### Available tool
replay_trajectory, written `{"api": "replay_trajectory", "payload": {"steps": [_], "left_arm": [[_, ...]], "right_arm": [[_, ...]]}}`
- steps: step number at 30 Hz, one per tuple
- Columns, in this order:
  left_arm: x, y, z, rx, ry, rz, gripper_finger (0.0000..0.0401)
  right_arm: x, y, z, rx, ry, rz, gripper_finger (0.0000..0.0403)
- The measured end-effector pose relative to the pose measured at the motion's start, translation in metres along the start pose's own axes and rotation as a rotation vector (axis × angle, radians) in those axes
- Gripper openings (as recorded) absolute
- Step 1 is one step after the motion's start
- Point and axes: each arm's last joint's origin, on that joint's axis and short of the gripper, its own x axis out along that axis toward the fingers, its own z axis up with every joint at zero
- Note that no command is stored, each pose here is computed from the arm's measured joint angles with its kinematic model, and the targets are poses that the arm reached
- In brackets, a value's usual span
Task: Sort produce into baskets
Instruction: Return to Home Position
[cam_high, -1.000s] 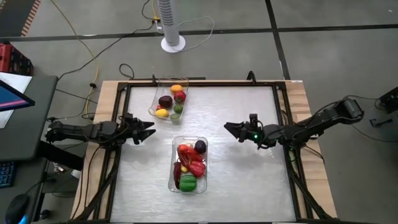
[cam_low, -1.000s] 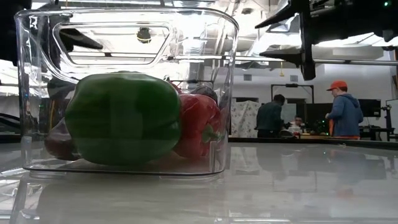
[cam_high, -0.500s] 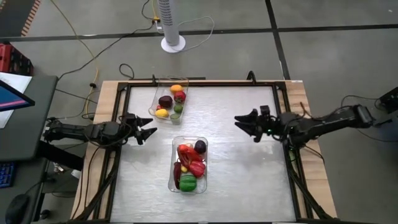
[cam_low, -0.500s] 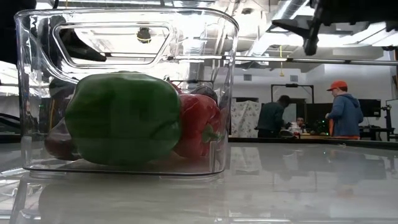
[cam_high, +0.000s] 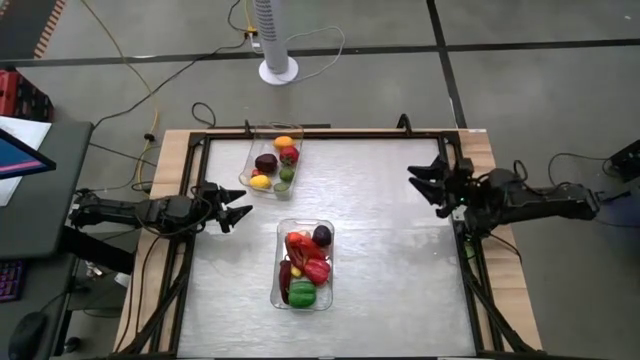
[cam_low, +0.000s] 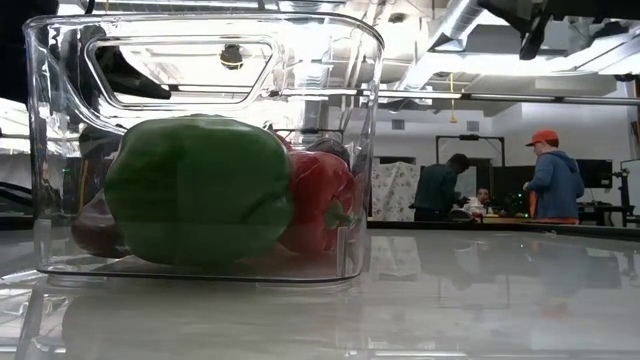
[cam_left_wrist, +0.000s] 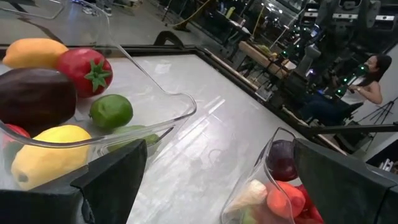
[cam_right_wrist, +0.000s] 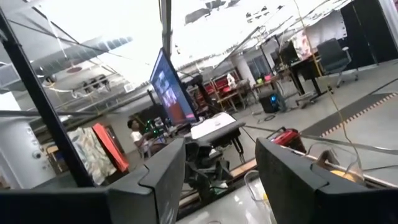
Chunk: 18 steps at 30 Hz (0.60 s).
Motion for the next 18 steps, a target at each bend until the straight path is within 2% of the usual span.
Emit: {"api": "replay_trajectory", "payload": {"steps": [6,10,13,16,18], "left_arm": [[0.0,0.0,0.0,0.002,0.0,0.0,0.0386],[0.0,0.0,0.0,-0.001,0.001,0.0,0.0386],[0.0,0.0,0.0,0.001,0.001,-0.001,0.0386],[0.0,0.0,0.0,-0.002,0.001,-0.001,0.0386],[0.0,0.0,0.0,0.0,0.001,-0.001,0.0386]], "right_arm": [[-0.004,-0.001,0.004,0.001,-0.022,-0.005,0.0221],[-0.011,-0.004,0.002,-0.034,0.025,-0.024,0.0221],[-0.022,-0.007,0.007,-0.076,-0.007,-0.063,0.0221],[-0.036,-0.008,0.017,-0.111,-0.07,-0.048,0.0221],[-0.043,-0.01,0.016,-0.116,-0.042,-0.053,0.0221]]}}
